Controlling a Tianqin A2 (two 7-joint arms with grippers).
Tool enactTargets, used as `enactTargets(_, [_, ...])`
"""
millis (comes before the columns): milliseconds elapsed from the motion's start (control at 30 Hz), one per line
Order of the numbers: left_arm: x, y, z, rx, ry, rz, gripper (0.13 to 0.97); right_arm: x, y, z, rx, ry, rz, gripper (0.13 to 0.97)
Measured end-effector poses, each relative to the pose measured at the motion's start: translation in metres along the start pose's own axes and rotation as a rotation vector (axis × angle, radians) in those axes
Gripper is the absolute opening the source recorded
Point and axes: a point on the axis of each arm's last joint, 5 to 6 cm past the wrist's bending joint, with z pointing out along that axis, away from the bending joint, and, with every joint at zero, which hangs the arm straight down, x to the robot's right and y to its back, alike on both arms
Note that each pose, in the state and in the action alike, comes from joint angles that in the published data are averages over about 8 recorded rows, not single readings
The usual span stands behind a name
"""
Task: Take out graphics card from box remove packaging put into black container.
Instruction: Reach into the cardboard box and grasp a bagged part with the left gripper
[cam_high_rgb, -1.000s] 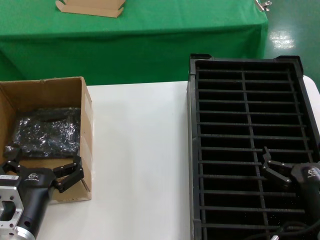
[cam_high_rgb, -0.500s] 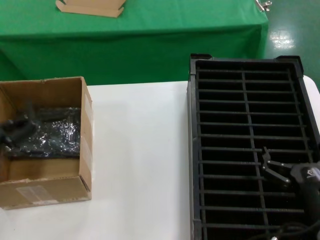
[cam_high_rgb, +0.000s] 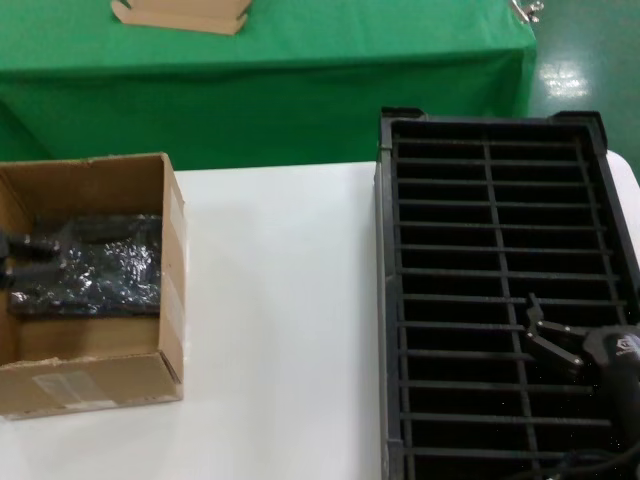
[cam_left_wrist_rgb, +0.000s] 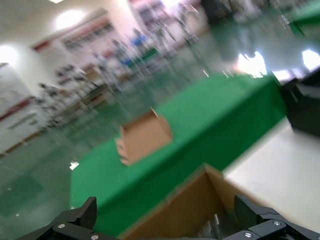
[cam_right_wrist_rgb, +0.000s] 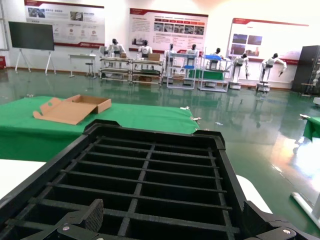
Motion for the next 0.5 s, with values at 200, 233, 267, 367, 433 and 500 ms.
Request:
enactTargets(200, [-0.0228, 0.0204, -0.003, -0.126, 0.084, 0.134, 0.966, 0.0, 0.0, 0.0, 0.0, 0.0, 0.0, 0.966])
enactTargets(233, [-0.0269, 0.0231, -0.002, -0.138, 0.091, 0.149, 0.966, 0.0, 0.0, 0.0, 0.0, 0.0, 0.0, 0.966])
enactTargets(267, [-0.0308, 0.0252, -0.001, -0.146, 0.097, 0.162, 0.966, 0.0, 0.0, 0.0, 0.0, 0.0, 0.0, 0.966])
enactTargets(367, [-0.0416, 0.0299, 0.007, -0.15, 0.123, 0.198, 0.966, 0.0, 0.0, 0.0, 0.0, 0.0, 0.0, 0.966])
enactTargets(433, [-0.0481, 0.0326, 0.015, -0.141, 0.154, 0.223, 0.966, 0.0, 0.0, 0.0, 0.0, 0.0, 0.0, 0.966])
enactTargets(500, [-0.0543, 0.0358, 0.026, -0.135, 0.2, 0.255, 0.966, 0.0, 0.0, 0.0, 0.0, 0.0, 0.0, 0.966])
